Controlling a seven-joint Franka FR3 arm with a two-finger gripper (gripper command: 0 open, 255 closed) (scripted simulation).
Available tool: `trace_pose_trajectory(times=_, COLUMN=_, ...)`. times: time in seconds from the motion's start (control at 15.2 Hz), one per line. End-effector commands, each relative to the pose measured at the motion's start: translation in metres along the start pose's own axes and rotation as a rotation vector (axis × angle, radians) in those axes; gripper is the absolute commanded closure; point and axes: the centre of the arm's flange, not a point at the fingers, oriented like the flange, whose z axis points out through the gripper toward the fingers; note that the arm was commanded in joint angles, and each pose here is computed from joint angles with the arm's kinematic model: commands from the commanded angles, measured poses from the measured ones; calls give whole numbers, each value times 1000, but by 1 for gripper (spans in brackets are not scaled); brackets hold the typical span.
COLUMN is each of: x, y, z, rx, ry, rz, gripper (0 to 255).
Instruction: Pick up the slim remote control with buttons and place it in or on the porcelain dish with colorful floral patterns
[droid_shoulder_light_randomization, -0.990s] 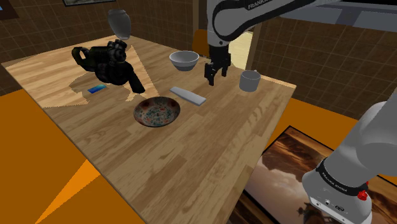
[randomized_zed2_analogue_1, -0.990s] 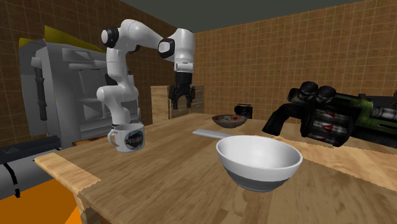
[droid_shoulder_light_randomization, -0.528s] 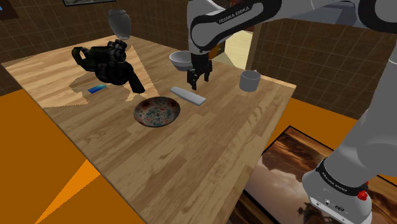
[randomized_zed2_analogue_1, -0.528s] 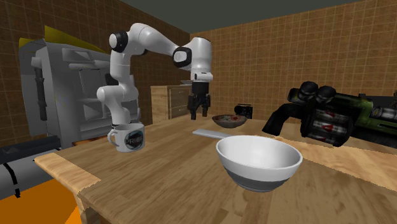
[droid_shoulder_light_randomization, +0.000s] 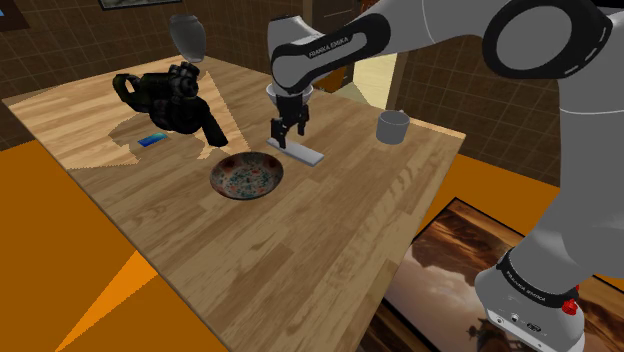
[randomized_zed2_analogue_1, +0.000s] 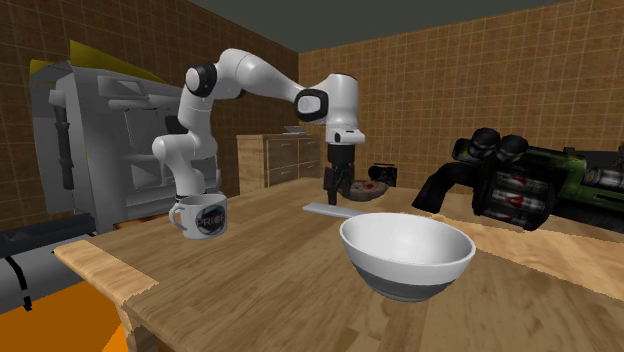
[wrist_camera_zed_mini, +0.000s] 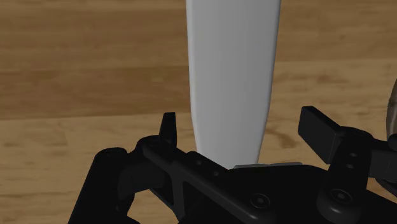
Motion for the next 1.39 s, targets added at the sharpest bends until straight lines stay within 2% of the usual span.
trace_pose_trajectory(times=0.0, x=2, y=0, z=10, rx=1, ry=1, rz=-1, gripper=0)
trace_pose_trajectory(times=0.33, x=2, y=0, z=34, rx=1, ry=1, rz=-1, gripper=0)
trace_pose_trajectory(times=0.79, x=2, y=0, z=34, rx=1, ry=1, rz=-1, gripper=0)
trace_pose_trajectory(times=0.86, x=2, y=0, z=34, rx=1, ry=1, rz=-1, gripper=255)
trace_pose_trajectory(times=1.32, x=2, y=0, z=34, rx=1, ry=1, rz=-1, gripper=255)
